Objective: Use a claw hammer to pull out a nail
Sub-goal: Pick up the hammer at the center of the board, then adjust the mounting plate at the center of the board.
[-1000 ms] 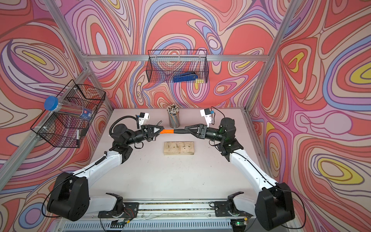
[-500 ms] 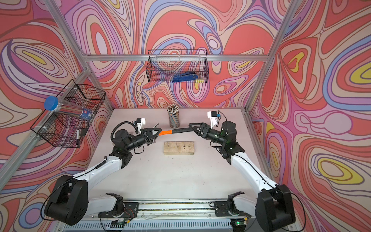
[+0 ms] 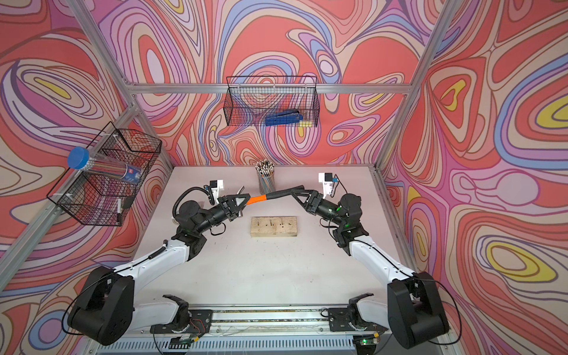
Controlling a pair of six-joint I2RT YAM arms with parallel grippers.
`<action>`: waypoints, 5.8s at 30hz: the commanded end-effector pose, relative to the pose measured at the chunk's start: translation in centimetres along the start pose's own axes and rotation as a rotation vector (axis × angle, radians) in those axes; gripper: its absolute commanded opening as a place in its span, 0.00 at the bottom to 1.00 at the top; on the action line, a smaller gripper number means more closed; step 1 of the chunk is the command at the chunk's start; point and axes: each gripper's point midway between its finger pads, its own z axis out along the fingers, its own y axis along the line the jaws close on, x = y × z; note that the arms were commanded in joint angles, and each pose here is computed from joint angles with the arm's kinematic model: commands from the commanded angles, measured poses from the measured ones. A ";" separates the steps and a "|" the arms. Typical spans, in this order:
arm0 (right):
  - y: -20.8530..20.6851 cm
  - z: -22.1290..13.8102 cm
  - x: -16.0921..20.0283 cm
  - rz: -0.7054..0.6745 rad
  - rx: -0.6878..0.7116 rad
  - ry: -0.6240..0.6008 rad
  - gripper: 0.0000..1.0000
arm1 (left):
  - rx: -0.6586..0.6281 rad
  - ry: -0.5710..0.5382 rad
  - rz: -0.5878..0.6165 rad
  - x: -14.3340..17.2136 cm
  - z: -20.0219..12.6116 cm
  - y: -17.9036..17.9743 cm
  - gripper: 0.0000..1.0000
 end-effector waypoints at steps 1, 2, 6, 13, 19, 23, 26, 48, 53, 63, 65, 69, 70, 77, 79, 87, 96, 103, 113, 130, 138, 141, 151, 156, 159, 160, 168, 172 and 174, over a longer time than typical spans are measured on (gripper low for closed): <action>1.6 0.4 0.3 -0.033 -0.077 0.020 0.63 | 0.134 0.011 0.069 0.1 1.1 -3.7 0.00; 1.5 0.4 0.4 -0.030 -0.075 0.023 0.63 | 0.143 0.016 0.064 0.2 1.3 -3.8 0.00; 1.3 0.5 0.4 -0.028 -0.076 0.020 0.61 | 0.182 0.044 0.052 0.7 1.9 -4.2 0.00; 1.0 0.9 0.4 -0.036 -0.076 0.037 0.56 | 0.251 0.108 0.038 1.7 2.6 -5.4 0.00; 0.6 0.9 0.4 -0.037 -0.058 0.049 0.60 | 0.287 0.163 0.012 2.2 2.8 -6.0 0.00; 0.5 0.2 0.2 -0.048 -0.026 0.067 0.59 | 0.279 0.185 0.013 1.7 2.2 -6.2 0.00; 0.2 -0.8 -0.2 -0.066 0.008 0.064 0.59 | 0.273 0.190 0.015 1.0 1.5 -6.3 0.00; 2.1 -0.4 0.2 -0.040 -0.155 0.176 0.39 | 0.289 0.281 -0.002 1.4 1.1 -6.9 0.00; 2.3 -0.3 0.4 -0.020 -0.174 0.196 0.36 | 0.281 0.270 -0.009 1.2 1.4 -6.5 0.00; 1.5 0.1 1.2 -0.007 -0.142 0.227 0.28 | 0.227 0.247 0.011 1.3 1.6 -5.6 0.00; 1.2 0.2 1.3 -0.004 -0.128 0.236 0.22 | 0.221 0.235 0.014 1.2 1.5 -5.5 0.00; 0.8 0.3 1.4 0.003 -0.115 0.240 0.01 | 0.213 0.210 0.017 0.9 1.5 -5.3 0.00; 0.9 0.3 1.4 0.001 -0.115 0.238 0.00 | 0.209 0.205 0.015 0.9 1.5 -5.1 0.00; 1.3 0.5 0.3 -0.024 -0.096 0.197 0.00 | 0.183 0.202 0.006 1.3 1.3 -4.2 0.00; 1.6 0.5 0.3 -0.029 -0.103 0.200 0.00 | 0.169 0.186 0.013 1.1 1.2 -4.1 0.00; 1.5 0.2 0.3 -0.065 -0.042 0.188 0.00 | 0.126 0.179 0.041 0.9 1.2 -3.9 0.53; 0.5 -1.2 -0.4 -0.174 0.229 0.208 0.00 | -0.182 0.117 0.141 0.0 -1.6 0.4 0.63; 0.0 -3.5 -1.5 -0.238 0.474 0.223 0.00 | -0.576 0.132 0.268 0.3 -5.9 4.8 0.63; 0.3 -6.6 -2.4 -0.281 0.718 0.281 0.00 | -0.857 0.192 0.313 2.2 -8.7 10.2 0.59; -1.5 -7.1 -1.4 -0.217 0.771 0.331 0.00 | -1.055 0.246 0.312 1.0 -5.8 18.1 0.56; -2.1 -7.0 -0.8 -0.204 0.753 0.328 0.00 | -1.105 0.264 0.336 -1.0 -2.8 20.9 0.57; -2.4 -7.0 -0.7 -0.203 0.757 0.334 0.00 | -1.132 0.289 0.342 -1.4 -2.1 22.2 0.56; -2.8 -6.7 -0.6 -0.197 0.744 0.336 0.00 | -1.176 0.372 0.322 -0.6 -2.0 24.5 0.54; -3.2 -6.6 -0.4 -0.187 0.749 0.346 0.00 | -1.179 0.406 0.301 0.4 -2.7 24.9 0.50; -3.2 -6.6 -0.4 -0.186 0.755 0.356 0.00 | -1.156 0.418 0.287 1.1 -2.9 24.5 0.49; -3.2 -6.6 -0.4 -0.188 0.761 0.362 0.00 | -1.152 0.422 0.282 1.4 -3.1 24.4 0.48; -3.6 -6.7 -0.4 -0.192 0.795 0.397 0.00 | -1.118 0.458 0.223 4.2 -4.5 24.1 0.46; -3.9 -6.5 -0.3 -0.185 0.797 0.401 0.00 | -1.048 0.440 0.176 5.3 -4.4 23.2 0.42; -3.9 -6.4 -0.3 -0.184 0.795 0.400 0.00 | -0.996 0.420 0.161 5.6 -3.9 22.6 0.39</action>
